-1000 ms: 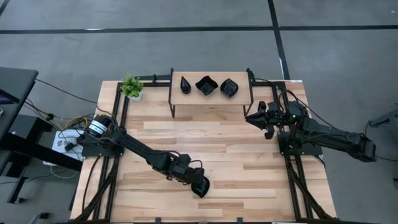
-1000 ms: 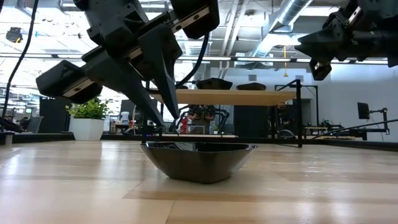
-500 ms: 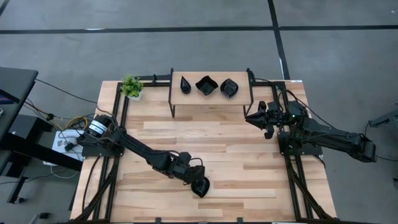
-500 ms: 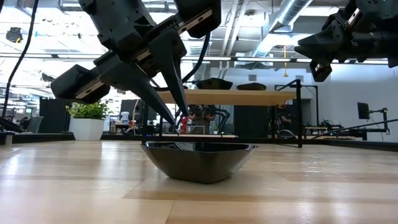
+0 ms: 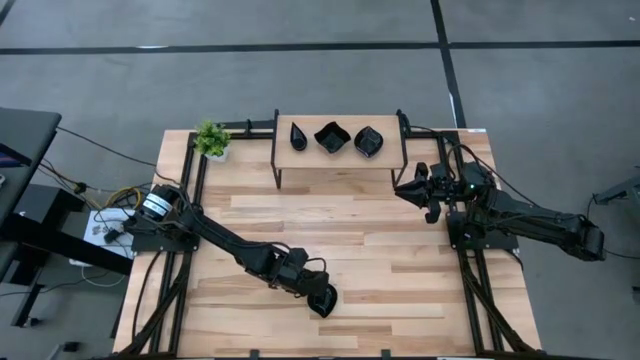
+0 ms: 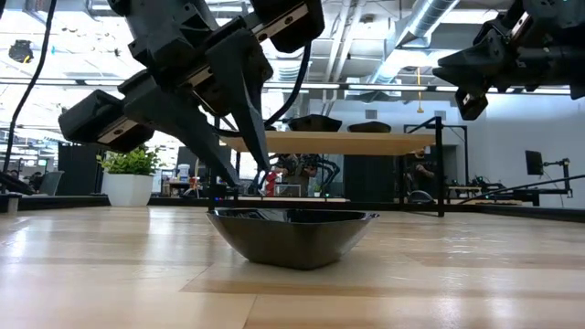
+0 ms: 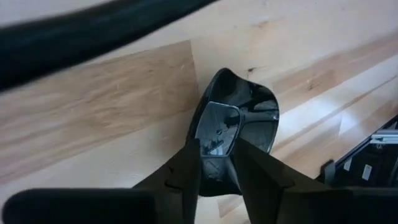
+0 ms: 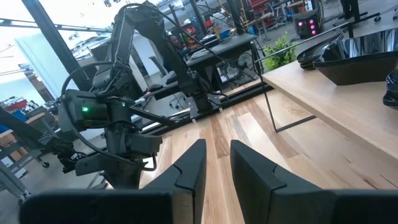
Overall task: Pick & Place Mini shaped plates
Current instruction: Stack the leaf shaped plate on top of the leaf shaped plates on the shelf
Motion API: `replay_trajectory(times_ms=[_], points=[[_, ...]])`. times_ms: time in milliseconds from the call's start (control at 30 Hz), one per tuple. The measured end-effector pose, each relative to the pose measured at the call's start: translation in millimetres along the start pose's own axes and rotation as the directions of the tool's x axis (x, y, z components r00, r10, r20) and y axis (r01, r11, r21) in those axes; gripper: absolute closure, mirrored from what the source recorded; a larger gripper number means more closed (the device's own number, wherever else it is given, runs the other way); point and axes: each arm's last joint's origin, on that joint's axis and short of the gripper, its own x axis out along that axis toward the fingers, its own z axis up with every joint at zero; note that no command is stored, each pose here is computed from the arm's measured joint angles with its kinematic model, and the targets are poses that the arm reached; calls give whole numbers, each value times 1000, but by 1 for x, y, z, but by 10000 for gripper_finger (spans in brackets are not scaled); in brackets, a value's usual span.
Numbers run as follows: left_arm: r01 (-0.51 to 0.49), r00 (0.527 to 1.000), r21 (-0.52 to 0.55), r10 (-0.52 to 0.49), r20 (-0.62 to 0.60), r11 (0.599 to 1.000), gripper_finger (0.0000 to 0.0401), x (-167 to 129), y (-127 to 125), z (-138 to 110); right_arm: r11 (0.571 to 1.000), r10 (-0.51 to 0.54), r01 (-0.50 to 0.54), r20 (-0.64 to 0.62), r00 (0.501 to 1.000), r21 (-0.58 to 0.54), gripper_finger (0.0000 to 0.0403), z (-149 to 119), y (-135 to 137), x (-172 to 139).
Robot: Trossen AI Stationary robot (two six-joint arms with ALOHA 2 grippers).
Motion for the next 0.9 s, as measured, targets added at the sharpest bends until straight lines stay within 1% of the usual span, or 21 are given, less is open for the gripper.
replay_trajectory(times_ms=[267, 400, 533, 733, 900], points=[[-30, 1000, 3, 30, 4, 1000, 243, 3, 8, 1, 1000, 0, 0, 0, 1000, 0, 334, 0, 0, 0], [-15, 1000, -1, 15, 3, 1000, 224, 3, 7, 2, 1000, 0, 0, 0, 1000, 0, 334, 0, 0, 0], [-13, 1000, -2, 13, 3, 1000, 221, 3, 7, 2, 1000, 0, 0, 0, 1000, 0, 334, 0, 0, 0], [-16, 1000, 3, 16, 5, 1000, 229, 4, 7, 3, 1000, 0, 0, 0, 1000, 0, 334, 0, 0, 0], [-30, 1000, 0, 30, -6, 1000, 230, 18, 11, 4, 1000, 0, 0, 1, 1000, -1, 334, 0, 0, 0]])
